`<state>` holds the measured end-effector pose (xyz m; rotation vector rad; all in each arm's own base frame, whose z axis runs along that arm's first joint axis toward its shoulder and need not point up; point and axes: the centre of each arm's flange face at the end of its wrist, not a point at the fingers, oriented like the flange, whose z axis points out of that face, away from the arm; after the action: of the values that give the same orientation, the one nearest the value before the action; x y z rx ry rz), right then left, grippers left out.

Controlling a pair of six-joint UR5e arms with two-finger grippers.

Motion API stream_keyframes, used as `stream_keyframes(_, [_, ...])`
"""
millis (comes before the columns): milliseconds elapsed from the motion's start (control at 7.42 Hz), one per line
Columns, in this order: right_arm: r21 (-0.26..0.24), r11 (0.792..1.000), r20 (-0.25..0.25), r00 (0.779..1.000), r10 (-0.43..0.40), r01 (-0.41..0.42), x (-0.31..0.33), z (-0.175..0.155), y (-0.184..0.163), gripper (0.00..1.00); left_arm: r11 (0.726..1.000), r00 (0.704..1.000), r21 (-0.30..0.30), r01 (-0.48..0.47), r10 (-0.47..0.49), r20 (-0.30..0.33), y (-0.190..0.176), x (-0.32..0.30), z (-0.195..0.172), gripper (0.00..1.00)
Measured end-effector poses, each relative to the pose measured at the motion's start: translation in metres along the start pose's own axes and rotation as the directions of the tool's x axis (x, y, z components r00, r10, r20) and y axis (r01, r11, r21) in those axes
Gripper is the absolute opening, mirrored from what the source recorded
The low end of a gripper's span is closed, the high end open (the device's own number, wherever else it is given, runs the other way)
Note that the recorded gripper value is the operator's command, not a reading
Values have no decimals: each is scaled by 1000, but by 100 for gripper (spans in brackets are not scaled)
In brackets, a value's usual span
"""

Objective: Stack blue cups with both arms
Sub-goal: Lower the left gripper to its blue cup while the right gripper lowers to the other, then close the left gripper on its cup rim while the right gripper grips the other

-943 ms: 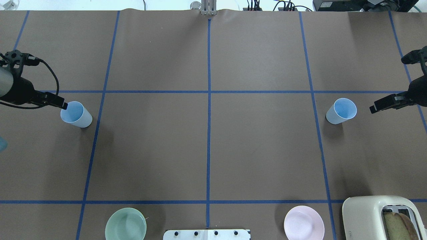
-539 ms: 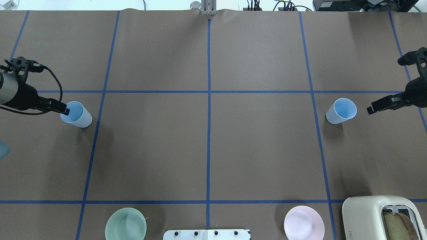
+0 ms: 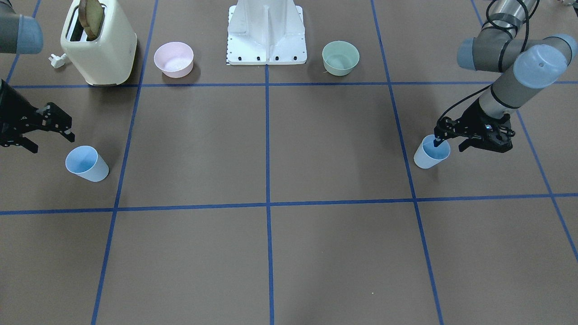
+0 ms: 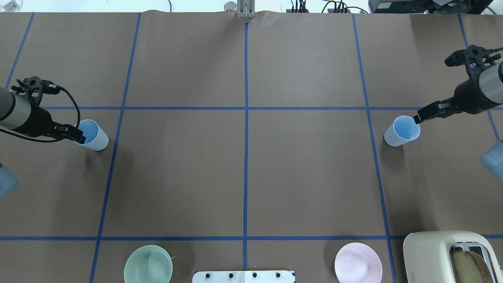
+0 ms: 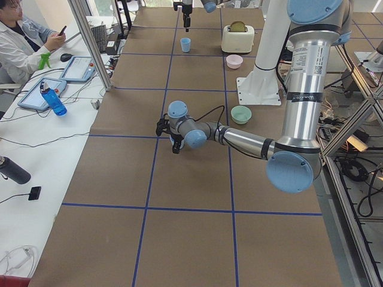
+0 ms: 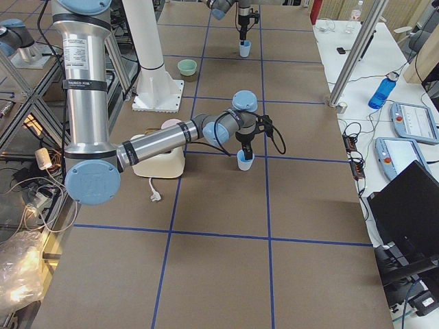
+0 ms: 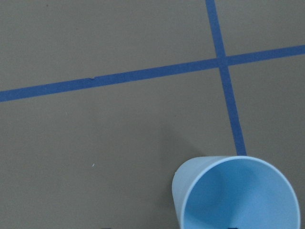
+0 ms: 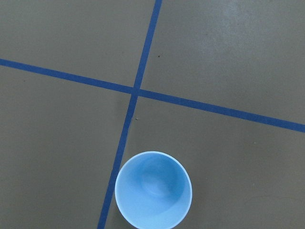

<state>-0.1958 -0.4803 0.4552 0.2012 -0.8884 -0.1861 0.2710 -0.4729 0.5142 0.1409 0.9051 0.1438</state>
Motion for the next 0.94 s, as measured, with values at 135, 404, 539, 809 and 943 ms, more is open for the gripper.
stream_keyframes(135, [-3,1000,0,1000,-6,6,-3,4,-4,86,1000,1000,-3,-2,2,-4,0,2,0,58])
stream_keyframes(404, [-5,1000,1,1000,-11,11,-5,8,-9,84,1000,1000,-1,-8,8,-13,-4,8,-1,24])
stream_keyframes(539, [-5,1000,1,1000,-12,12,-6,8,-10,84,1000,1000,2,-11,11,-17,-6,11,-2,18])
stream_keyframes(809, [-7,1000,1,1000,-12,12,-6,10,-11,83,1000,1000,0,-14,14,-25,-8,14,-2,10])
stream_keyframes(943, [-8,1000,-1,1000,-12,12,-6,12,-14,83,1000,999,-12,-15,15,-40,-8,16,-2,7])
